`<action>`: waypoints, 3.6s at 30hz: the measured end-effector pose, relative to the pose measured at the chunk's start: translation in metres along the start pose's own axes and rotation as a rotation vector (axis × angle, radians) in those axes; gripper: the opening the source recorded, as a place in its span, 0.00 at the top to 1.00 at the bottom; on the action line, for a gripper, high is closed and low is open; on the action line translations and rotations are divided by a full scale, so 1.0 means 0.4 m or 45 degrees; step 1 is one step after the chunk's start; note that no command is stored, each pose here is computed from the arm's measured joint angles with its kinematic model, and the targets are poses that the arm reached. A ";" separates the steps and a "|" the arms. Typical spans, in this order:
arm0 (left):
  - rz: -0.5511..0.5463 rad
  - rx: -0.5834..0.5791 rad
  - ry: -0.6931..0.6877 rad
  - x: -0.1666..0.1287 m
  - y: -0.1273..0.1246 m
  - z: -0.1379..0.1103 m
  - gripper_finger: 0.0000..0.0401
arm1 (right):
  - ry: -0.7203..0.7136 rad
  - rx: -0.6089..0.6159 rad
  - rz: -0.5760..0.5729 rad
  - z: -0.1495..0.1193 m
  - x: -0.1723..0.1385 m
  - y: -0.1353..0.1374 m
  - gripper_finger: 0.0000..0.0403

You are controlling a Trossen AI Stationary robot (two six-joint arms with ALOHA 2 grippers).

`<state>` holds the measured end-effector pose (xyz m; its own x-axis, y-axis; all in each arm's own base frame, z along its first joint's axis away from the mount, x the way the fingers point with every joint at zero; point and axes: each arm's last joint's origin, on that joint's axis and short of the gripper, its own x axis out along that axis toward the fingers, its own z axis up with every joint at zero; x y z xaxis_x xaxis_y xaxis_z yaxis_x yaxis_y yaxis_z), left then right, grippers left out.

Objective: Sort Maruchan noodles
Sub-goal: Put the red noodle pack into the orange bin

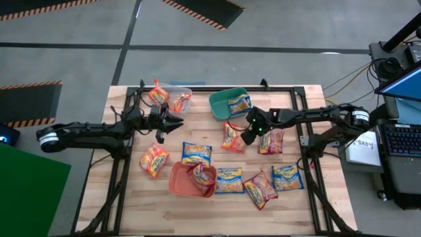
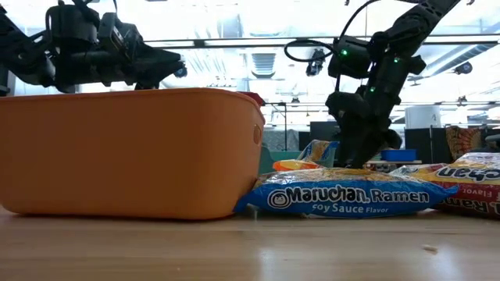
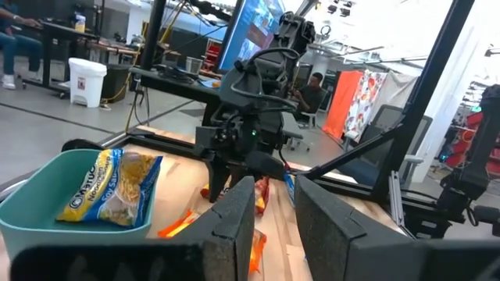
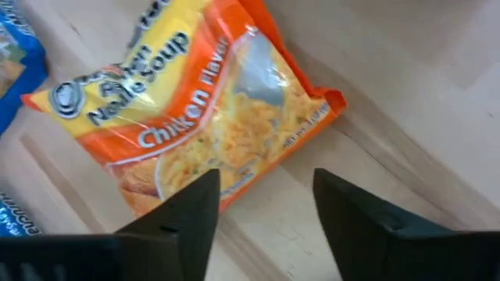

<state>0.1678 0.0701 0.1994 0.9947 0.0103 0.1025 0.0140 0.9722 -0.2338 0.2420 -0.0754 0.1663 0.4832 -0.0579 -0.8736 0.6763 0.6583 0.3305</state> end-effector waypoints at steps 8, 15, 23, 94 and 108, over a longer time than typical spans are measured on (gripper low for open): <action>0.000 0.011 0.002 0.001 0.000 -0.001 0.81 | 0.102 0.038 -0.055 -0.015 -0.011 -0.019 0.32; 0.000 0.017 0.001 0.001 0.000 -0.001 0.81 | 0.189 0.150 -0.134 -0.008 -0.052 -0.019 0.30; 0.000 0.027 0.000 0.001 0.000 0.000 0.81 | 0.397 0.313 -0.307 -0.032 -0.101 -0.014 0.33; -0.012 -0.061 -0.037 0.000 -0.002 0.007 0.81 | -0.905 -0.426 0.546 0.068 -0.271 0.113 0.98; -0.067 -0.120 -0.177 -0.003 -0.012 0.036 0.81 | -1.248 -0.552 0.863 0.143 -0.169 0.171 0.98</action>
<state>0.1652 0.0688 0.2142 0.9687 -0.0015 0.2482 0.0819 0.9460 -0.3136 0.2872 -0.0694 0.2683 0.9930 -0.0217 0.1159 -0.0143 0.9536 0.3008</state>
